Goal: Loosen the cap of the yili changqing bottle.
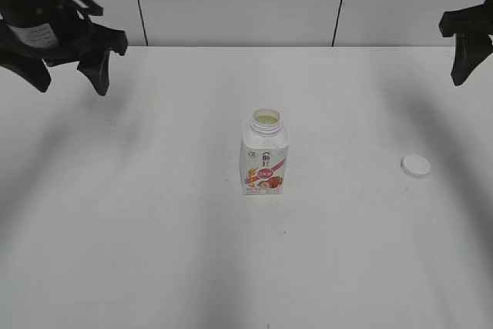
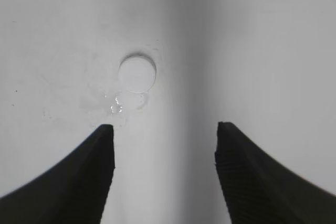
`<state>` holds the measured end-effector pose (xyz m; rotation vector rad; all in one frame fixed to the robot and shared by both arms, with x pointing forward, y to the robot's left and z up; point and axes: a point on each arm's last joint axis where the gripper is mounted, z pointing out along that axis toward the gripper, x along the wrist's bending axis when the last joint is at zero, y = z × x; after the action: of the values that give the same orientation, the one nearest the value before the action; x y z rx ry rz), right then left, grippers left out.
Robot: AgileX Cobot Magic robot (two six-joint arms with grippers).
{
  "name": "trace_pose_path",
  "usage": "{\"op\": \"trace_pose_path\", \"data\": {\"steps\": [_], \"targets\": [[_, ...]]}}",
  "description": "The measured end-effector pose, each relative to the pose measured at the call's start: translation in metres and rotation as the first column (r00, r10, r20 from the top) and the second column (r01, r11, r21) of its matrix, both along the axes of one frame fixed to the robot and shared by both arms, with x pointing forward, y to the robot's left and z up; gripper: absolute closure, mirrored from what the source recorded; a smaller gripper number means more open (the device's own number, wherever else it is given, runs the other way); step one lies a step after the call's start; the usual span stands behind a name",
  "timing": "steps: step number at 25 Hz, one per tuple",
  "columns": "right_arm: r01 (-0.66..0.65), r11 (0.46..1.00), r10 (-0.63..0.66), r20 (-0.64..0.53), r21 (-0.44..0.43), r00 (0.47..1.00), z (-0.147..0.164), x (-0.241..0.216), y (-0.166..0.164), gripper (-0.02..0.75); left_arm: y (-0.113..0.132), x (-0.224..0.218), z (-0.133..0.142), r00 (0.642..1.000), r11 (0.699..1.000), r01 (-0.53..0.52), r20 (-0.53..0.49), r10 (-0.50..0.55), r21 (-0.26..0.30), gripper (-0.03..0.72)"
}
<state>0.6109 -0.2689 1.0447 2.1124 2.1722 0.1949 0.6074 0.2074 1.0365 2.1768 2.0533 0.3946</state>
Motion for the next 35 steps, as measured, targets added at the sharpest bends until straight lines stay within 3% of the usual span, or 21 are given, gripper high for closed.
{"op": "trace_pose_path", "data": {"steps": [6, 17, 24, 29, 32, 35], "targets": [[0.010, 0.998, -0.010, 0.013, 0.055, 1.000, 0.010, -0.008, 0.004, 0.254, 0.004, -0.009, -0.002, 0.995, 0.999, -0.017, -0.101, 0.020, 0.039, 0.187], [0.008, 0.998, -0.009, 0.016, 0.059, 1.000, 0.028, -0.119, -0.004, 0.254, 0.027, -0.089, 0.034, 0.998, 1.000, -0.020, -0.053, 0.022, 0.023, 0.260], [-0.005, 0.997, -0.008, 0.180, 0.073, 0.984, 0.055, -0.196, -0.010, 0.254, 0.047, -0.164, 0.044, 0.999, 0.999, -0.027, 0.017, 0.028, -0.036, 0.264], [-0.022, 0.996, -0.013, 0.379, 0.089, 0.925, 0.076, -0.258, -0.015, 0.254, 0.060, -0.215, 0.040, 0.997, 0.997, -0.024, 0.077, 0.030, -0.071, 0.265], [-0.032, 0.995, -0.017, 0.478, 0.094, 0.878, 0.080, -0.291, -0.017, 0.254, 0.069, -0.243, 0.038, 0.986, 0.995, -0.013, 0.162, 0.029, -0.098, 0.266], [-0.042, 0.994, -0.021, 0.561, 0.098, 0.828, 0.077, -0.320, -0.020, 0.254, 0.077, -0.272, 0.039, 0.949, 0.989, 0.014, 0.314, 0.032, -0.144, 0.266]]}}
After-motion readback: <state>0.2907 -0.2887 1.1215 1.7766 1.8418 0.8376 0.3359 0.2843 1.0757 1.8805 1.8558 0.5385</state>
